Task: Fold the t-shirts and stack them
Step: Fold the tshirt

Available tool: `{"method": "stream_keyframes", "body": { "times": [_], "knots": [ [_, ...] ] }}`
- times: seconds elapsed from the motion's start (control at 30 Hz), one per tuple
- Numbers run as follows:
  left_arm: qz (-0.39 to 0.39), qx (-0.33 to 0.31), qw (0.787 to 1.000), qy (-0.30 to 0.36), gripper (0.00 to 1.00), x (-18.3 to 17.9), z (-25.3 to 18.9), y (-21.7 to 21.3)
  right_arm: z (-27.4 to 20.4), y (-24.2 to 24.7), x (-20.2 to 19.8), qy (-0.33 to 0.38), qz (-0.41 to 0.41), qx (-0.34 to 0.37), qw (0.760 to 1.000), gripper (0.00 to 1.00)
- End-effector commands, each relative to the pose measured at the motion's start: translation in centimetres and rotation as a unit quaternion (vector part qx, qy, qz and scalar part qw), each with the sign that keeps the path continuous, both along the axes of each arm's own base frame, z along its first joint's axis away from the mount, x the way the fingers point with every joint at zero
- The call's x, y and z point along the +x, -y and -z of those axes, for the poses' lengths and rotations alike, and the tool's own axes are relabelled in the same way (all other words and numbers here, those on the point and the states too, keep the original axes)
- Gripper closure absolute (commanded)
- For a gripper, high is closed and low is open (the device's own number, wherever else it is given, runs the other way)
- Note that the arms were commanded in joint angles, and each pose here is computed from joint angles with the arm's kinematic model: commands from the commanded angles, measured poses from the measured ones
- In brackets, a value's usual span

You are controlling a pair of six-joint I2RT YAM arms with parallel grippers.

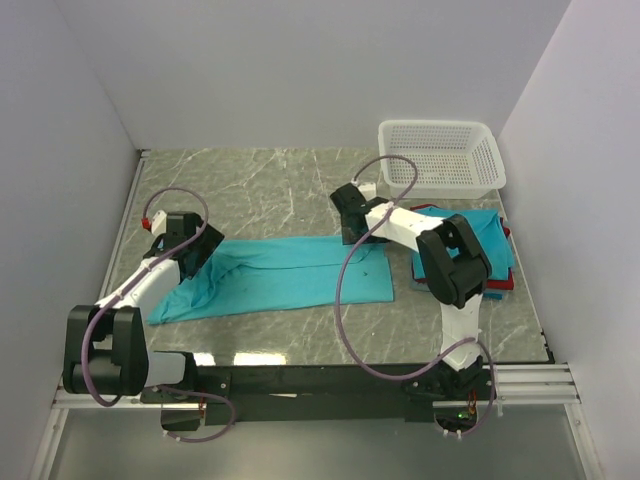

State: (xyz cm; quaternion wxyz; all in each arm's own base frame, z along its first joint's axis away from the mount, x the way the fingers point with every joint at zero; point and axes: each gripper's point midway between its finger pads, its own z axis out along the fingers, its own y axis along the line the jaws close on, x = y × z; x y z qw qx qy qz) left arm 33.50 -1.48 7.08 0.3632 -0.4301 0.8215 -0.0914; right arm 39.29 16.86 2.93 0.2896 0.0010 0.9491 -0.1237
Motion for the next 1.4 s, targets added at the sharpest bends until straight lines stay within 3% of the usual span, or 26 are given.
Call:
{"method": "stream_keyframes", "body": {
  "times": [0.0, 0.6, 0.73, 0.87, 0.97, 1.0, 1.1, 1.2, 1.37],
  "knots": [
    [0.006, 0.007, 1.0, 0.01, 0.01, 0.6, 0.1, -0.2, -1.1, 4.2, -0.9, 0.013, 0.057, -0.031, 0.998, 0.13],
    [-0.005, 0.021, 1.0, -0.006, 0.01, 0.1, 1.0, -1.4, -4.5, 8.6, -5.8, 0.053, 0.123, -0.001, 0.991, 0.13],
    [-0.005, 0.017, 1.0, 0.002, 0.01, 0.3, 0.5, -1.6, -5.7, 7.9, -5.7, 0.067, 0.109, 0.024, 0.992, 0.13],
    [-0.003, 0.008, 1.0, 0.02, 0.01, 0.6, -0.2, -1.9, -7.0, 4.1, -5.4, 0.067, 0.024, 0.111, 0.991, 0.13],
    [0.019, 0.003, 0.999, 0.033, 0.01, 1.3, -0.5, -1.4, -8.0, -0.6, -5.3, 0.067, -0.065, 0.205, 0.974, 0.13],
    [0.015, 0.003, 0.999, 0.033, 0.01, 1.6, -0.3, -1.7, -8.6, -4.2, -5.8, 0.053, -0.128, 0.277, 0.951, 0.13],
    [0.011, -0.029, 0.999, 0.032, 0.01, 2.1, 0.4, -2.2, -9.5, -10.9, -7.7, 0.018, -0.245, 0.368, 0.897, 0.13],
    [0.02, -0.069, 0.996, 0.051, 0.01, 2.7, 0.7, -1.8, -10.4, -16.6, -9.0, 0.007, -0.32, 0.377, 0.869, 0.13],
    [0.003, -0.074, 0.996, 0.054, 0.01, 2.6, 1.2, -2.7, -13.5, -25.4, -8.1, 0.056, -0.388, 0.416, 0.821, 0.13]
  ]
}}
